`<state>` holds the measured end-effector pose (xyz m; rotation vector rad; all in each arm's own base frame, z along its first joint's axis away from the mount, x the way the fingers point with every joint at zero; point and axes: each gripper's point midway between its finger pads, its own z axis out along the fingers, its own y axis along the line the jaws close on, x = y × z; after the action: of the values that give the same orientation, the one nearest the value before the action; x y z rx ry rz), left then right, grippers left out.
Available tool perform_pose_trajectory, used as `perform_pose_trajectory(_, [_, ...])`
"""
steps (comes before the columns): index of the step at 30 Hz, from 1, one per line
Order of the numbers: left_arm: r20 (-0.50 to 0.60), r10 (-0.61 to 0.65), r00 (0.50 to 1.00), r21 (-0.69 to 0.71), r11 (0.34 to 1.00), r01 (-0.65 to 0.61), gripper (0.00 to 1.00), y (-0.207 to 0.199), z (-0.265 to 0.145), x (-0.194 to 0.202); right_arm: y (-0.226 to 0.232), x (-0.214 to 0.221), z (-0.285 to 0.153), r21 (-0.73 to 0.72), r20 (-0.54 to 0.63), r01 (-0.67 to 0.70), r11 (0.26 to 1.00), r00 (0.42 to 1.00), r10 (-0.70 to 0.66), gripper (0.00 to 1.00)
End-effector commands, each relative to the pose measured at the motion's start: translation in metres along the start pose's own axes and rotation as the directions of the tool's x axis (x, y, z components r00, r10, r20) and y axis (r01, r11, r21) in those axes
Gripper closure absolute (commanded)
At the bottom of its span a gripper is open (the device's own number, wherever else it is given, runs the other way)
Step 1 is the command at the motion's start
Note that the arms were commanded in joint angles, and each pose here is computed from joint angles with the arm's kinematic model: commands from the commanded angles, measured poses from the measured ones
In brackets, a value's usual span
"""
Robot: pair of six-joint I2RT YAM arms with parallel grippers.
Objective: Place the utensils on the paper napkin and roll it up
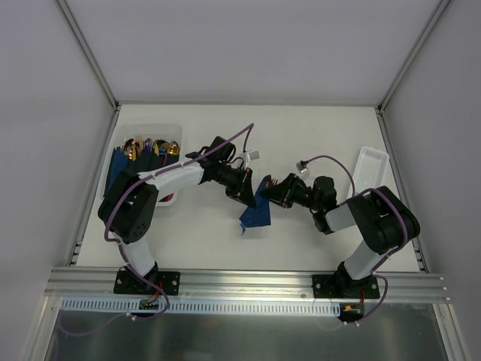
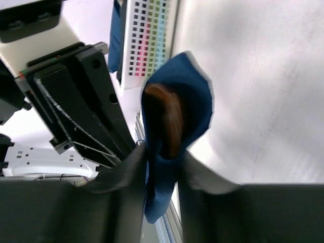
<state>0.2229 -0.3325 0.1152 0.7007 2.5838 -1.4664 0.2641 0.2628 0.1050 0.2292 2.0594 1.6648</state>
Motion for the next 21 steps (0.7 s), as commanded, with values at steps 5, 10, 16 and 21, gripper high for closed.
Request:
perform_pose_trajectory(5, [0.037,0.046,0.998,0.071,0.996,-0.048,1.00,-0.027,-0.015,-0.005,0.055,-0.006,-0.005,-0.179,0.032,0.111,0.978,0.994,-0.107,0.92])
perform_pose_trajectory(10, [0.078,0.082,0.994,0.067,0.994,-0.088,0.58,-0.034,-0.030,-0.010,0.084,-0.010,-0.013,-0.240,0.065,0.157,0.958,0.987,-0.146,1.00])
perform_pose_trajectory(16, [0.094,0.135,0.986,0.081,0.986,-0.143,0.42,-0.047,-0.043,-0.003,0.117,-0.015,-0.019,-0.270,0.087,0.215,0.939,0.976,-0.198,1.00])
perform_pose_trajectory(21, [0.074,0.153,0.985,0.139,0.977,-0.162,0.41,-0.060,-0.044,0.006,0.133,-0.012,-0.020,-0.243,0.078,0.266,0.933,0.964,-0.255,1.00])
